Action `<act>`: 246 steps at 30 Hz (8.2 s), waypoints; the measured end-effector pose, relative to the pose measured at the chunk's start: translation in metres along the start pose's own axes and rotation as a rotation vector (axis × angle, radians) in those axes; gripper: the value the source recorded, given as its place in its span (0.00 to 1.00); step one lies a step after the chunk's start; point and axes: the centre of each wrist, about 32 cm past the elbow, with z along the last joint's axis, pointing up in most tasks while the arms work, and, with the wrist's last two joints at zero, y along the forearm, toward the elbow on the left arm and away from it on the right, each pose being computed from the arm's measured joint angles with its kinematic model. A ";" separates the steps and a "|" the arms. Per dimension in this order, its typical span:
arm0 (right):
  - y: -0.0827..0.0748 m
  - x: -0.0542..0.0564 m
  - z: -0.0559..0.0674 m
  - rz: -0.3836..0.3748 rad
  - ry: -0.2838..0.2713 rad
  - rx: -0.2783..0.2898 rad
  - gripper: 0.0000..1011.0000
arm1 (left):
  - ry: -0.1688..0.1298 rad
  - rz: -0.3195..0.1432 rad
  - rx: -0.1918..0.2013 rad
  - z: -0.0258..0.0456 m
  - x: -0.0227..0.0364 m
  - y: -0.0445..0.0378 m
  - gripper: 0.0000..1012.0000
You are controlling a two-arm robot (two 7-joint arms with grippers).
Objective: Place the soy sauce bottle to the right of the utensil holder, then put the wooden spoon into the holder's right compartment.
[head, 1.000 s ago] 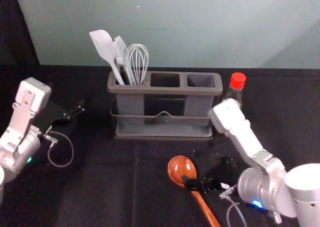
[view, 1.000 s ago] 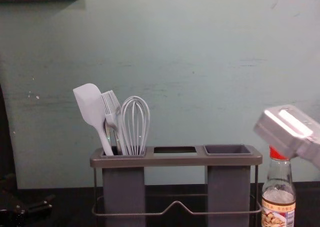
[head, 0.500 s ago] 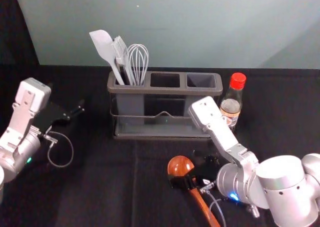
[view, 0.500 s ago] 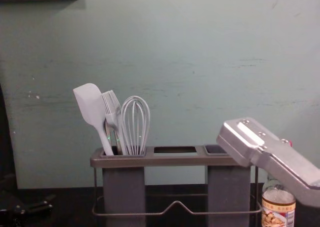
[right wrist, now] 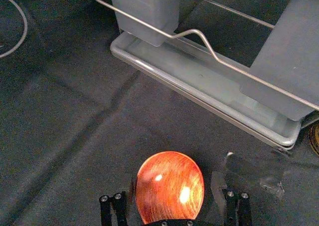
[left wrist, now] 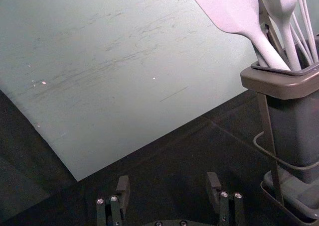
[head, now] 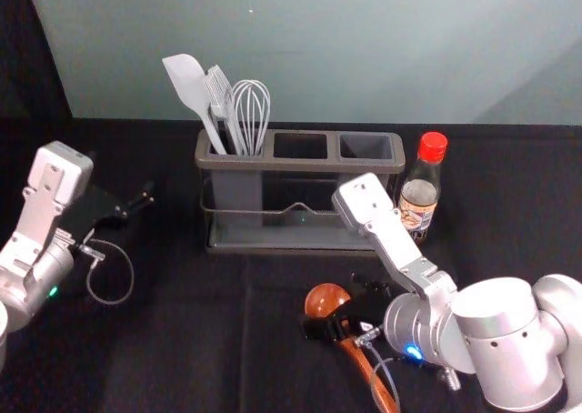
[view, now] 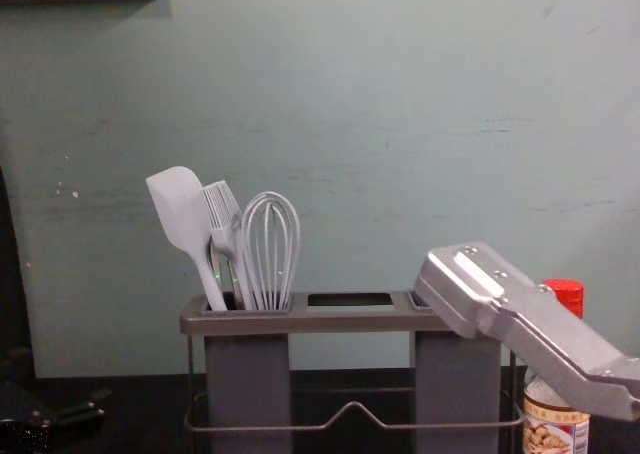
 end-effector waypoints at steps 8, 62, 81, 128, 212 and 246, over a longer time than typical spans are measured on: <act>0.006 -0.003 0.004 0.010 -0.010 -0.011 0.99 | 0.000 0.000 0.000 0.0000 0.0000 0.0000 0.99; 0.009 -0.003 0.006 0.001 -0.024 -0.050 0.94 | 0.000 0.000 0.000 0.0000 0.0000 0.0000 0.99; 0.001 -0.005 0.009 -0.008 -0.040 -0.046 0.83 | 0.000 0.000 0.000 0.0000 0.0000 0.0000 0.99; -0.087 0.019 -0.049 -0.241 -0.230 0.689 0.83 | 0.000 0.000 0.000 0.0000 0.0000 0.0000 0.99; 0.033 0.108 0.047 -0.163 -0.346 1.272 0.83 | 0.000 0.000 0.000 0.0000 0.0000 0.0000 0.99; 0.081 0.094 0.018 -0.132 -0.257 1.205 0.83 | 0.000 0.000 0.000 0.0000 0.0000 0.0000 0.99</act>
